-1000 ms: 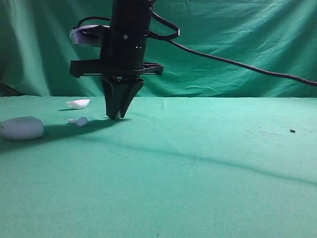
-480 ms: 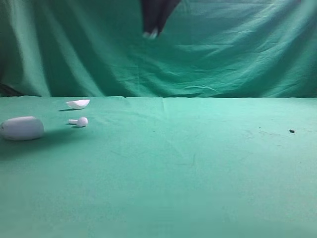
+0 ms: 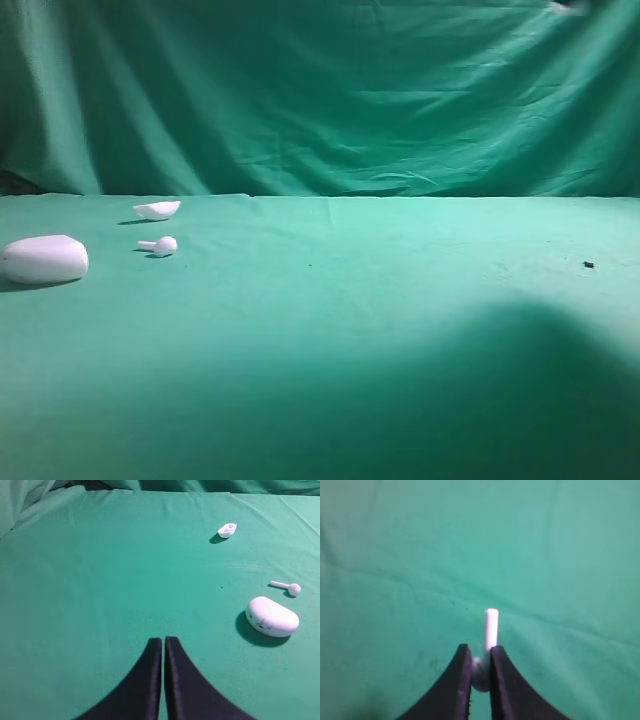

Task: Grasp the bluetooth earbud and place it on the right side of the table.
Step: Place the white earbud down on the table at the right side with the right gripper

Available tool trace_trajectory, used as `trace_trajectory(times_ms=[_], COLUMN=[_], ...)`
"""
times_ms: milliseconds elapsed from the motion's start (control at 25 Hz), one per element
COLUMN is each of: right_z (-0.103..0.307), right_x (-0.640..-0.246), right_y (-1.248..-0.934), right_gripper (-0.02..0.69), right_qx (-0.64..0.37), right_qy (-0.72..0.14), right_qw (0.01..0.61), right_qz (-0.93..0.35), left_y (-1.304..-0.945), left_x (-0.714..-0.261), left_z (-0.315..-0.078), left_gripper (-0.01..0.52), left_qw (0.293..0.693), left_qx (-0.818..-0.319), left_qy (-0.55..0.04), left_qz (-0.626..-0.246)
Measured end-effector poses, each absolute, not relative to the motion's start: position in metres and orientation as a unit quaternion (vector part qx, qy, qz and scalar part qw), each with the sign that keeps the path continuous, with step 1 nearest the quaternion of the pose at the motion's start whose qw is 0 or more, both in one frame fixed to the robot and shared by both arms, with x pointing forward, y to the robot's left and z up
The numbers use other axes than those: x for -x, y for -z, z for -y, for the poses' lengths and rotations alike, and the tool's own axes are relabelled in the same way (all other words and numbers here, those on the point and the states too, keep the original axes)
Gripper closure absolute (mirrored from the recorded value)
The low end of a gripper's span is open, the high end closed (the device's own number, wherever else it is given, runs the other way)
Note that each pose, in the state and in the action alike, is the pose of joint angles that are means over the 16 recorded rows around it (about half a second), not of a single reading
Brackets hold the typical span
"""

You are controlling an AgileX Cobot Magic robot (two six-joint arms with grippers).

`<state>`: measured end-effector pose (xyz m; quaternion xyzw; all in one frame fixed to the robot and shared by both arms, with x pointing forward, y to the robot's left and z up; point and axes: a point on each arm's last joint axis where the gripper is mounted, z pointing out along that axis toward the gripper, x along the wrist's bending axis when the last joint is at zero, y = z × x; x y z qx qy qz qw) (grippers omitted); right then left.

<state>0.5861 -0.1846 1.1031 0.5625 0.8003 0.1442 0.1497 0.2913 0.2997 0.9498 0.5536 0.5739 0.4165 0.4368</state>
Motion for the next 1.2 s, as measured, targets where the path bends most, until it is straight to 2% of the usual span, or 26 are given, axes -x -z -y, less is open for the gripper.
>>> trace_trajectory(times_ms=[280,600,720,880,1200], right_z=[0.231,0.242,0.241,0.24,0.239], right_x=[-0.554,-0.543,-0.544,-0.548,-0.551], right_y=[-1.03,-0.964,-0.952,-0.944,-0.943], right_gripper=[0.577,0.577,0.572,0.53,0.359], right_qx=[-0.61,-0.619,-0.618,-0.617,-0.617], right_qy=[-0.108,-0.102,-0.106,-0.11,-0.112], right_qw=[0.131,0.121,0.121,0.123,0.123], right_qz=[-0.774,-0.769,-0.77,-0.77,-0.769], left_y=[-0.95,-0.95,-0.95,-0.95,-0.95], left_x=[-0.291,-0.291,-0.291,-0.291,-0.291], left_z=[-0.3,-0.3,-0.3,-0.3,-0.3], left_gripper=[0.514,0.514,0.514,0.514,0.514], left_qw=[0.437,0.437,0.437,0.437,0.437], left_qx=[-0.554,-0.554,-0.554,-0.554,-0.554], left_qy=[-0.416,-0.416,-0.416,-0.416,-0.416], left_qz=[-0.574,-0.574,-0.574,-0.574,-0.574])
